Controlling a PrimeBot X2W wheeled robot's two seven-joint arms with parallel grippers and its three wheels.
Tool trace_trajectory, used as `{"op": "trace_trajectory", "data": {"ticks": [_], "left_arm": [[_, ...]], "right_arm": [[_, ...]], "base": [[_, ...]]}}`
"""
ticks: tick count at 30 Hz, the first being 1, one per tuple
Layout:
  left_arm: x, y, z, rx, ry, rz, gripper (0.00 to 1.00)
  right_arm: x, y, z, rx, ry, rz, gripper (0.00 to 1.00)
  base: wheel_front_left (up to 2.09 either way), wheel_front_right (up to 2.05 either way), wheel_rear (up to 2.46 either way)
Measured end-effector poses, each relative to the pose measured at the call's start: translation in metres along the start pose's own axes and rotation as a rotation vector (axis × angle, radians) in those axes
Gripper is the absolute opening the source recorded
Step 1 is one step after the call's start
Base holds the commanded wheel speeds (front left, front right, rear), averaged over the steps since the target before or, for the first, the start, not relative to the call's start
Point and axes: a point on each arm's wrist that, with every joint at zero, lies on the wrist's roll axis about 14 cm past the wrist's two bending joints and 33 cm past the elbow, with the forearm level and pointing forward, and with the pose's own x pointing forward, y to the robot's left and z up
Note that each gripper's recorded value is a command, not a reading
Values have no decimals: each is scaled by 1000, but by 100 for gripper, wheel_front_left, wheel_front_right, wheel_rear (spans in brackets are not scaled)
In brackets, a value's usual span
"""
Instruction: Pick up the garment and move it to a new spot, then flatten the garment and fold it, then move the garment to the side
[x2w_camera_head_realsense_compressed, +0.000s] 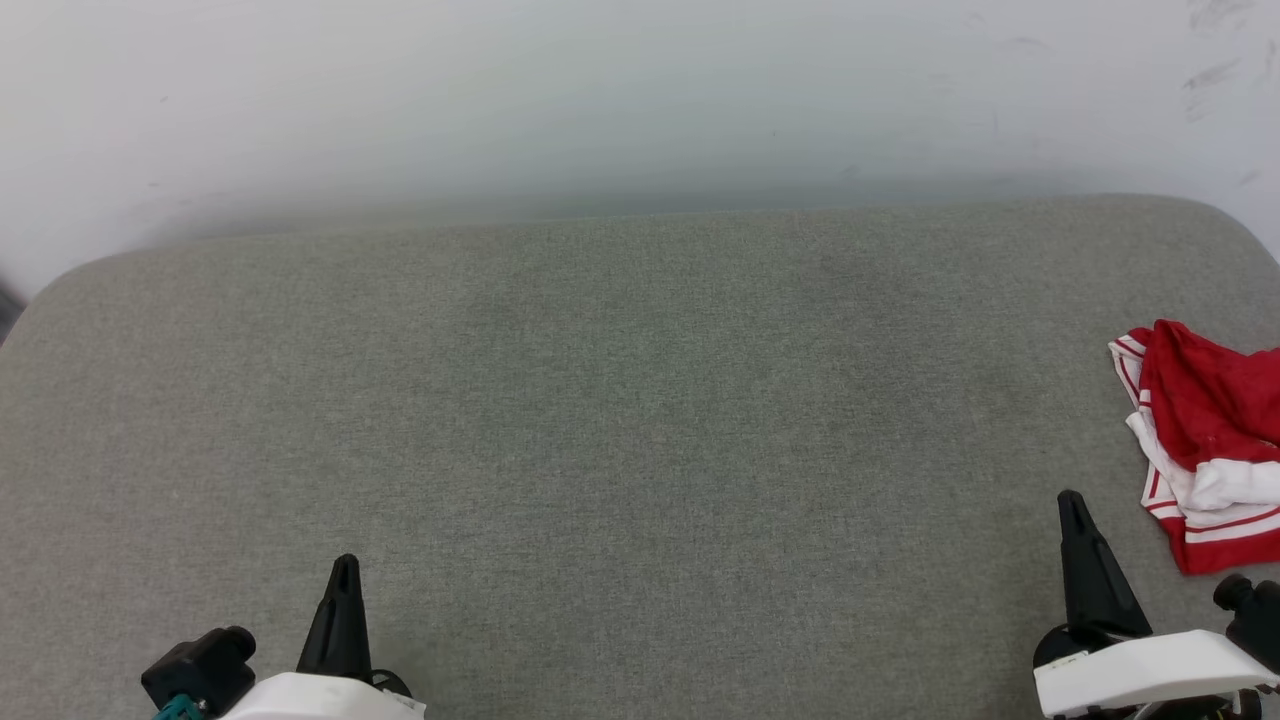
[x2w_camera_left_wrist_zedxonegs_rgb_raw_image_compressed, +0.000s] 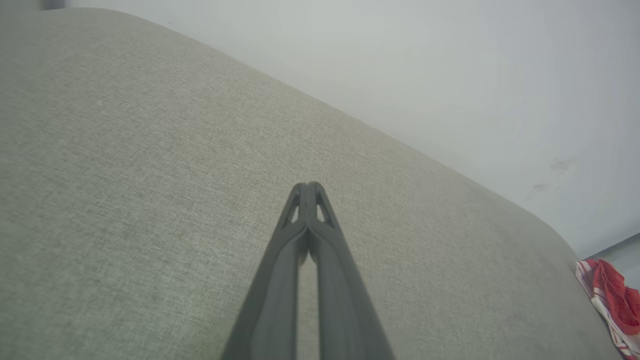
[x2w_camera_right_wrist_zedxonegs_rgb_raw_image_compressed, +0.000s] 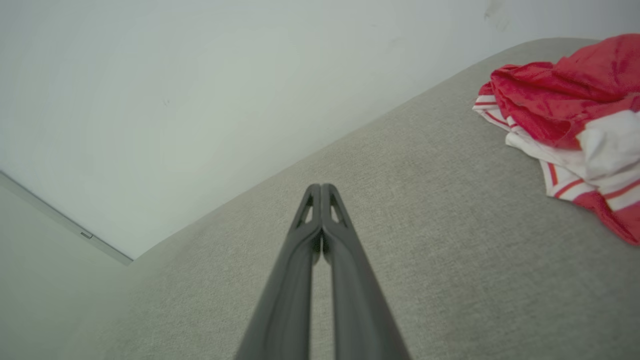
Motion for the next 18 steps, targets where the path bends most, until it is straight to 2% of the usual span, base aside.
{"op": "trace_trajectory", "data": {"ticks": [18], "left_arm": [[9,2,2,-277,29,6,0]], "right_arm": [[7,-4,1,260,12,-32,0]], "base": [[0,0,0]]}}
